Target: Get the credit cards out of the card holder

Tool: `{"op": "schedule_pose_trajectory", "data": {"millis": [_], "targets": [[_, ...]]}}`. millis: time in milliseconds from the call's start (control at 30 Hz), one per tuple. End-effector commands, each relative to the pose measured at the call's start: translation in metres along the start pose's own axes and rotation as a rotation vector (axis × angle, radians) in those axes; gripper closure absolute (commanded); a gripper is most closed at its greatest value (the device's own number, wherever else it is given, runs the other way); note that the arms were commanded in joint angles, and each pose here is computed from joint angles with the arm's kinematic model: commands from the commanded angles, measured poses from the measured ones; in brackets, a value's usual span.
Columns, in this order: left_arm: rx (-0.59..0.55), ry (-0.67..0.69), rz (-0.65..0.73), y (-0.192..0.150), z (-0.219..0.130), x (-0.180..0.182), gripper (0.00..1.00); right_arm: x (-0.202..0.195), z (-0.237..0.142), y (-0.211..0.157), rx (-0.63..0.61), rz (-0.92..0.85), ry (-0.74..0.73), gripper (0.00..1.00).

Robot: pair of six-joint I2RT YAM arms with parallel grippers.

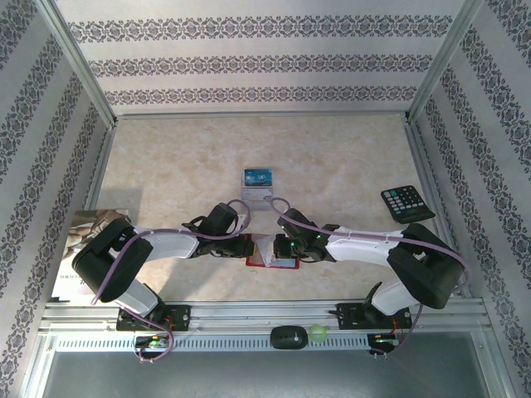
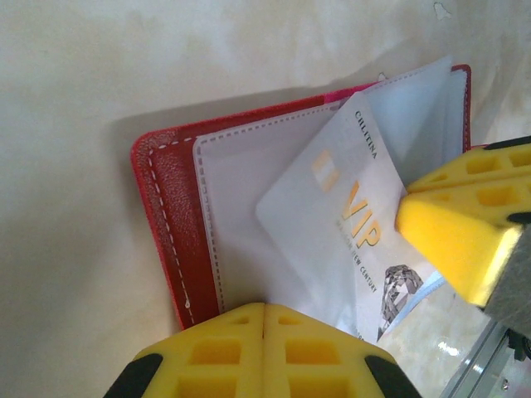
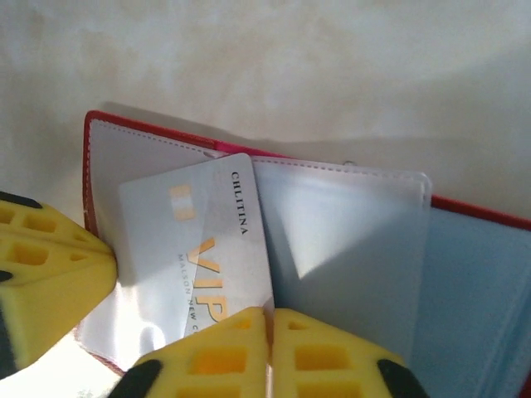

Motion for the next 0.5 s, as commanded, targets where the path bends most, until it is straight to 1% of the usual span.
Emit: {"op": "schedule_pose_trajectory", "data": {"millis": [0, 200, 267, 333, 400, 467], "targets": [[0.066, 0.113, -0.041, -0.014, 0.005, 0.023, 1.00, -0.003, -0.008, -0.001, -0.005, -0.010, 0.015, 1.00], [0.059, 0.109, -0.046, -0.013, 0.003, 0.024, 1.00, -0.015, -0.028, 0.005, -0.053, -0.011, 0.018, 1.00], [0.054, 0.104, -0.047, -0.012, 0.002, 0.023, 1.00, -0.015, -0.037, 0.007, -0.074, -0.044, 0.032, 1.00], [0.045, 0.096, -0.047, -0.011, 0.000, 0.020, 0.91, -0.012, -0.047, 0.011, -0.100, -0.100, 0.050, 1.00], [0.032, 0.085, -0.046, -0.010, -0.002, 0.018, 0.78, -0.007, -0.059, 0.016, -0.127, -0.160, 0.065, 1.00], [0.021, 0.075, -0.044, -0.008, -0.005, 0.015, 0.71, -0.002, -0.067, 0.020, -0.147, -0.201, 0.092, 1.00]]}}
Point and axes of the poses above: each hand's point on the last joint's axis, 136 mm out from that joint toward the fingers, its own z axis out along the fingers, its own x axis along the line the jaws close on, y = z × x, the point moved 8 cm from there along -z, back along the fingers, and after that the axes turned 7 degrees about -z, right-handed, at the moved point
